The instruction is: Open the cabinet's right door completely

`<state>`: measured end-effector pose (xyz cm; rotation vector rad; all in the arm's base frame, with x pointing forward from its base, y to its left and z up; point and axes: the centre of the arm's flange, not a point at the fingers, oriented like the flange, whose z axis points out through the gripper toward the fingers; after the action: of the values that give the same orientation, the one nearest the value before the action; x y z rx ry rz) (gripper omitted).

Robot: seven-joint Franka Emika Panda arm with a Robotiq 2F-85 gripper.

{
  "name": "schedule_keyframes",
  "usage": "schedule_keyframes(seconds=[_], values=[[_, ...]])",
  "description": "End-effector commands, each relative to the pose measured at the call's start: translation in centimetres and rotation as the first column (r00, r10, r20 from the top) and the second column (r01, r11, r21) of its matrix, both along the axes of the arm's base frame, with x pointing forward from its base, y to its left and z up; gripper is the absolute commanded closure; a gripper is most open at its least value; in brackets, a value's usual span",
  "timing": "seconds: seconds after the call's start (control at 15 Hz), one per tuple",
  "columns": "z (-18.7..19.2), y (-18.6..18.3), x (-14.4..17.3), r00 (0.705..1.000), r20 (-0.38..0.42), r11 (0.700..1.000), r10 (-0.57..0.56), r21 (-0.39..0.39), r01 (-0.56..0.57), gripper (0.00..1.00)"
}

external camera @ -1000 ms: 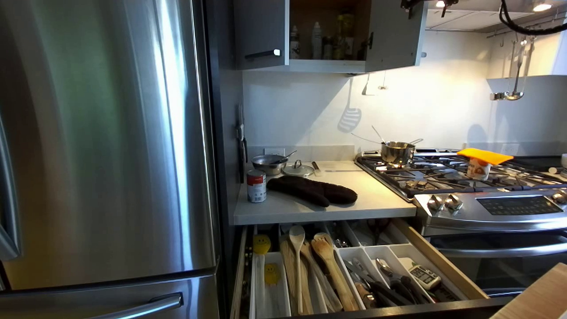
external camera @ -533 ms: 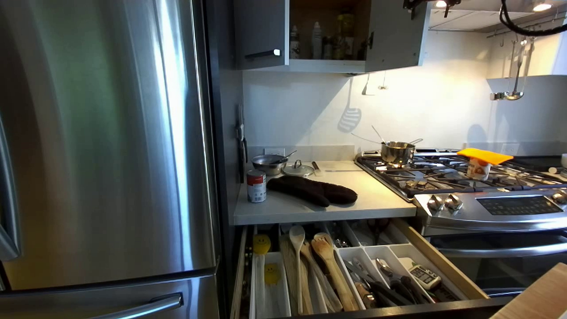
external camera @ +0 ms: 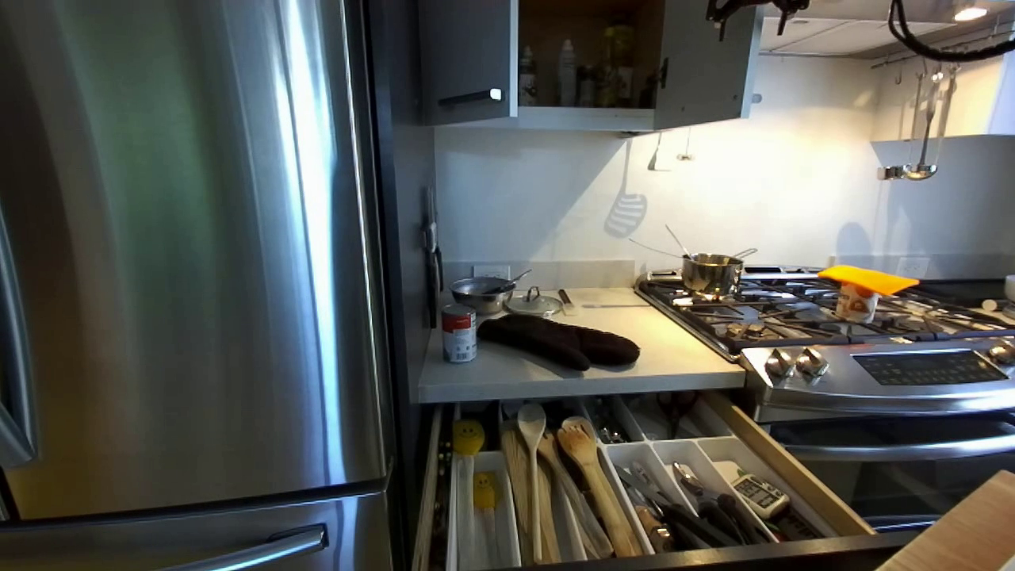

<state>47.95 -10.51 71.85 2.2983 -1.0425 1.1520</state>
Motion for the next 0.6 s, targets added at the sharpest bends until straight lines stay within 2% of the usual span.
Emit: schedule_keyframes(seconds=[0.0, 0.13, 0.27, 0.53], values=[[0.9, 1.1, -1.5, 0.982, -0.151, 0.993, 0.116, 0.033, -0.112, 0.0], [1.2, 1.5, -2.4, 0.952, -0.257, 0.986, 0.168, 0.06, -0.157, 0.0], [1.4, 1.6, -3.4, 0.91, -0.363, 0.98, 0.201, 0.076, -0.186, 0.0], [1.3, 3.1, -4.7, 0.807, -0.444, 0.921, 0.389, 0.176, -0.347, 0.0]])
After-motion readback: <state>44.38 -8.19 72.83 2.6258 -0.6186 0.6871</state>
